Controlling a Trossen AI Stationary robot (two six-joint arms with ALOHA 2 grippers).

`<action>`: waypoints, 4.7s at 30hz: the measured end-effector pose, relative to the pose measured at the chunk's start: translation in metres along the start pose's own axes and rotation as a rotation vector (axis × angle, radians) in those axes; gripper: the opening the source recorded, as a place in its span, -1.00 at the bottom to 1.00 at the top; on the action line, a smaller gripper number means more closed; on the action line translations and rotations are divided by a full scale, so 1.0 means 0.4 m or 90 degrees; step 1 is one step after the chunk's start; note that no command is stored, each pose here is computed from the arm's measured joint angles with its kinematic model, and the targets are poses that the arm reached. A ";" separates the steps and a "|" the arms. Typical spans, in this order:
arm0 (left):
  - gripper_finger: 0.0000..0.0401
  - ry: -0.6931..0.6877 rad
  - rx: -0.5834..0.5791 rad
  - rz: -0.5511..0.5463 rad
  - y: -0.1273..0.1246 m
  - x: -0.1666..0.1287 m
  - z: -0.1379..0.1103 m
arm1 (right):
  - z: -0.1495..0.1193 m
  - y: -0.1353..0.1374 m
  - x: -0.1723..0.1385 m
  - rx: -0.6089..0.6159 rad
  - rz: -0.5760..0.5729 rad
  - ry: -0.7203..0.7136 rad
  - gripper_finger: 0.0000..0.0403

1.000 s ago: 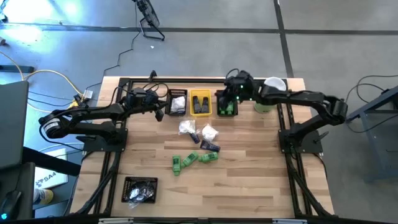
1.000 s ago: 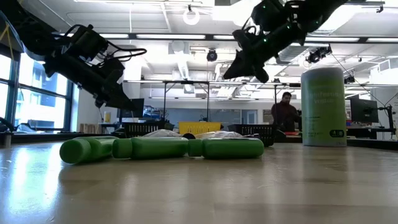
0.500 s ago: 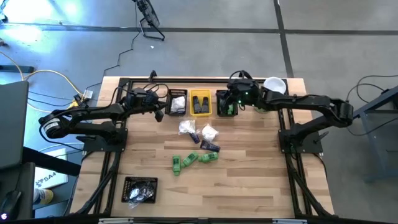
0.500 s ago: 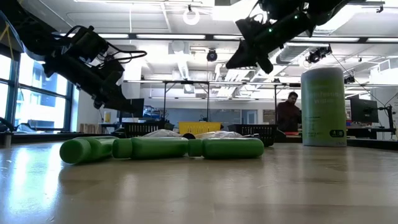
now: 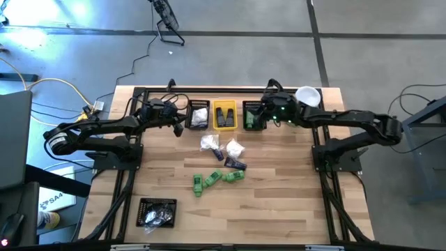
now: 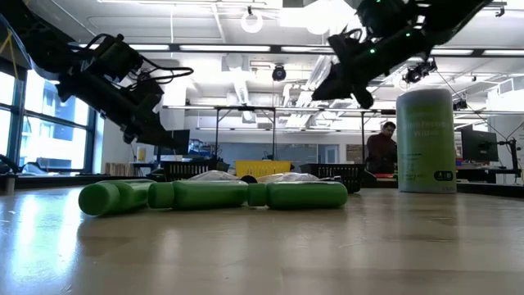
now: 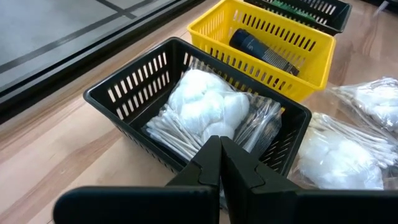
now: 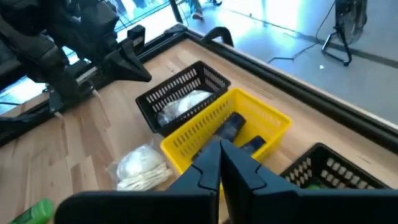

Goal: Pick & Place Travel size toiletries
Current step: Put the cotton pack into the top left black bin

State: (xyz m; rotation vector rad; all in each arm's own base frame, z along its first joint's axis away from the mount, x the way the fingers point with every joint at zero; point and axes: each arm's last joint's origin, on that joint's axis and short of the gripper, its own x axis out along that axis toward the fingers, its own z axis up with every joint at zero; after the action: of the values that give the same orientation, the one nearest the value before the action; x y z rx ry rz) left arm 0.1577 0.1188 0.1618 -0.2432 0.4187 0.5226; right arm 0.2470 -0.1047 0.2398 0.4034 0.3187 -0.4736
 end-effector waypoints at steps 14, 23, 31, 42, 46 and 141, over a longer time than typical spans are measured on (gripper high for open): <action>-1.00 0.020 -0.003 0.001 0.000 0.000 -0.008 | -0.040 -0.079 -0.175 0.006 0.019 -0.083 -0.99; -1.00 0.045 -0.007 0.002 0.001 -0.001 -0.017 | -0.055 -0.097 -0.231 -0.014 0.018 -0.110 -0.99; -1.00 0.045 -0.008 0.003 0.001 -0.001 -0.017 | -0.049 -0.097 -0.260 -0.028 0.024 -0.129 -0.99; -1.00 0.012 -0.006 -0.015 -0.019 0.002 -0.005 | -0.061 -0.098 -0.294 -0.019 0.040 -0.107 -0.99; -1.00 -0.006 0.012 -0.009 -0.042 0.004 0.000 | -0.061 -0.098 -0.297 -0.037 0.030 -0.113 -0.99; -0.17 0.174 0.302 -0.030 -0.319 0.040 -0.066 | -0.066 -0.118 -0.279 0.000 -0.096 -0.109 -0.99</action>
State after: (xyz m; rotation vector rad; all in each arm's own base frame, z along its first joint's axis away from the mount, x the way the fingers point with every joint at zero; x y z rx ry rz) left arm 0.2294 0.0098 0.1463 0.1350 0.7866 0.3308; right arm 0.1241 -0.0895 0.2456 0.3368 0.1837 -0.6520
